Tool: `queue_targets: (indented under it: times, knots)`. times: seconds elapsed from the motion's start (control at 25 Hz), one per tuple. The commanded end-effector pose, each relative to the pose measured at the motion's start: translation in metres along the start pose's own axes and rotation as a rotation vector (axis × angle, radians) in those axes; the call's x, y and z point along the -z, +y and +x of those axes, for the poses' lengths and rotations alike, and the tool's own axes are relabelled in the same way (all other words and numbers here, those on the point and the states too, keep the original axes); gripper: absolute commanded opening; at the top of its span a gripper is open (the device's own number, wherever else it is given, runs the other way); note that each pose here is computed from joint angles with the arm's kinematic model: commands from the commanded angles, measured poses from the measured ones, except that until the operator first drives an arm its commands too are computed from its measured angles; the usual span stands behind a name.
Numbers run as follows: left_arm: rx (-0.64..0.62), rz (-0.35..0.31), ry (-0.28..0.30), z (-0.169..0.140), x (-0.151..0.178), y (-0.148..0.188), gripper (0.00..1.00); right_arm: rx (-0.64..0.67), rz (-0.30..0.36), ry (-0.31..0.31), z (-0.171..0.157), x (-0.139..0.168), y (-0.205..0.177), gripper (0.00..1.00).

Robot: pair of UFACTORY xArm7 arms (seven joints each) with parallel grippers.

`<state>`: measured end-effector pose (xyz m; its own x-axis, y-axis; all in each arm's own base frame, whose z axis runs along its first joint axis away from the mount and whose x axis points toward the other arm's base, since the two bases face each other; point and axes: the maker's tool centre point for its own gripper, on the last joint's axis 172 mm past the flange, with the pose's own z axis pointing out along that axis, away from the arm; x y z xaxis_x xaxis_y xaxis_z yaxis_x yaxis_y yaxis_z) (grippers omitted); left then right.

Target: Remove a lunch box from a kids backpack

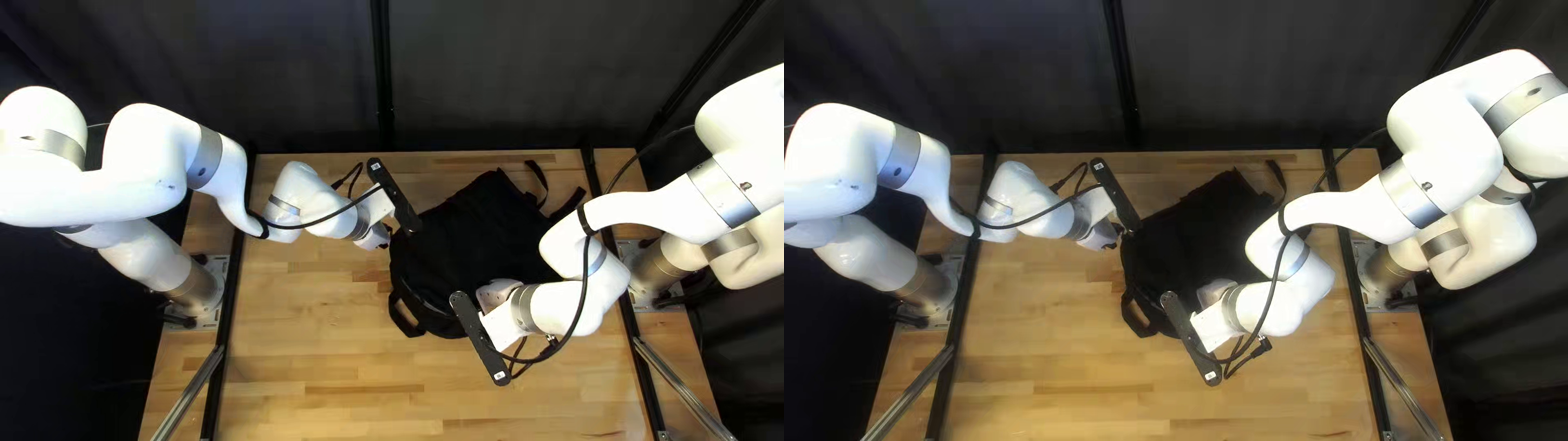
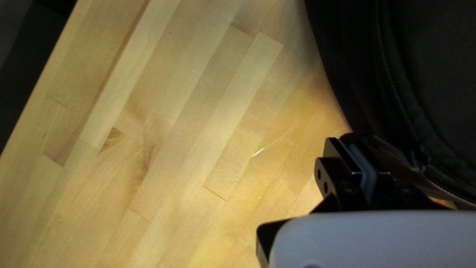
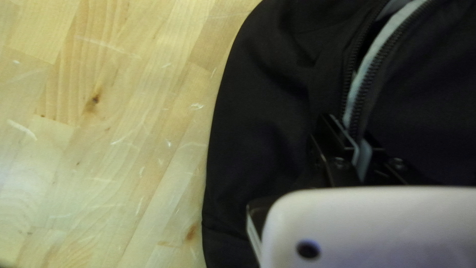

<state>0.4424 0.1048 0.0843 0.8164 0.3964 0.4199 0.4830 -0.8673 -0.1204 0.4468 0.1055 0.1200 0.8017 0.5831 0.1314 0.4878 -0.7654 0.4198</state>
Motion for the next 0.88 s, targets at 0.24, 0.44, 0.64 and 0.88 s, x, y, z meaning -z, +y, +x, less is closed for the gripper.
queue_targets:
  times: [0.24,0.44,0.64,0.88]
  knots:
    - [-0.021,-0.028,-0.016,0.011,-0.015,-0.011,0.0,0.01,0.011,0.001,0.001,-0.001,0.001,0.0]
    - [-0.034,-0.038,-0.019,0.021,-0.019,-0.011,0.0,0.015,0.013,0.003,0.001,0.0,0.002,0.0]
    - [-0.049,-0.043,-0.02,0.031,-0.023,-0.011,0.0,0.019,0.014,0.004,0.001,0.001,0.002,0.0]
    - [-0.062,-0.047,-0.015,0.038,-0.023,-0.012,0.0,0.024,0.014,0.005,0.001,0.001,0.003,0.0]
